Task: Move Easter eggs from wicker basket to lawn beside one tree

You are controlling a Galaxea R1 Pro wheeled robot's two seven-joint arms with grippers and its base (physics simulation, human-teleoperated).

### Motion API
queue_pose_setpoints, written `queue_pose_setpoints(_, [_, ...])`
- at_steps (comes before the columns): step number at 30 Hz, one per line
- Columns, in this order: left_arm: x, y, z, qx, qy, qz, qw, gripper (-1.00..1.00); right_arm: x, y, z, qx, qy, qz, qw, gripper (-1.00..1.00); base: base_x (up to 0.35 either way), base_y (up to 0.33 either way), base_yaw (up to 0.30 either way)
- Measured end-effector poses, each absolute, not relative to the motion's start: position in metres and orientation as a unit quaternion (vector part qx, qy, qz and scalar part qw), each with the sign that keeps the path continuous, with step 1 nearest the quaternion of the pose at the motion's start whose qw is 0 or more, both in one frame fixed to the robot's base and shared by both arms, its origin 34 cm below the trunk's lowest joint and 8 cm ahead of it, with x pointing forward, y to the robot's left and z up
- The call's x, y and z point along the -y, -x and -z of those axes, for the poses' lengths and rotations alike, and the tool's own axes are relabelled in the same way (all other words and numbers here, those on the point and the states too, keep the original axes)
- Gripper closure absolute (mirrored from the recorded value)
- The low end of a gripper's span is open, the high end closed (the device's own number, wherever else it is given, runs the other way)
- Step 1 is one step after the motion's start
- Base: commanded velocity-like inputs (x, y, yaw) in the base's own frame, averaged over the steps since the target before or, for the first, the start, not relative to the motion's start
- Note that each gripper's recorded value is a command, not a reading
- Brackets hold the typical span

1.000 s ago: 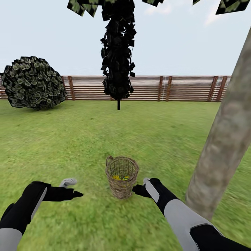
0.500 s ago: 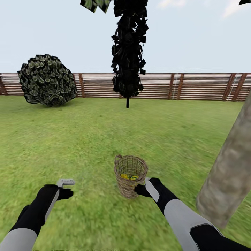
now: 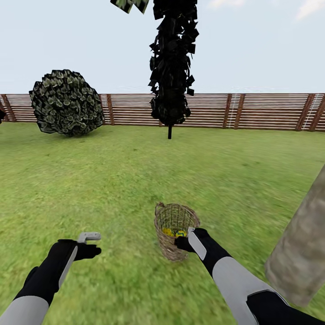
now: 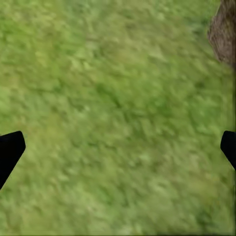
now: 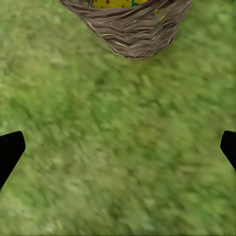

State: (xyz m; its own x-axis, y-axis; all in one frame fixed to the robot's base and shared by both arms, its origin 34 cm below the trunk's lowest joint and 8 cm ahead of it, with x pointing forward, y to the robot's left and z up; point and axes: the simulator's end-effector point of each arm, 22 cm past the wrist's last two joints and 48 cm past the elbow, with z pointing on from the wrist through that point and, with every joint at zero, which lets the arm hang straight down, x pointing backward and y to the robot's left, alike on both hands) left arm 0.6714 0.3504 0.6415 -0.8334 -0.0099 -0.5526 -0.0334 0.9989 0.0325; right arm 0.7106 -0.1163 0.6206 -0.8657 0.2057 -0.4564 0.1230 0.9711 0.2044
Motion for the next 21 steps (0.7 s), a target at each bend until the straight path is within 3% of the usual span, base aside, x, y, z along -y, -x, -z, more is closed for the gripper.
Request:
queue_pose_setpoints(13, [-0.345, -0.669, -0.632, -0.960, 0.005, 0.008, 0.280, -1.00, 0.116, -0.708, -0.611, -0.964, -0.086, -0.084, 0.236, -1.00, 0.280, 0.005, 0.000])
queue_pose_setpoints(21, [-0.348, -0.667, -0.626, -0.962, 0.007, 0.007, 0.273, -1.00, 0.116, -0.706, -0.603, -0.966, -0.087, -0.085, 0.228, -1.00, 0.089, 0.209, 0.000])
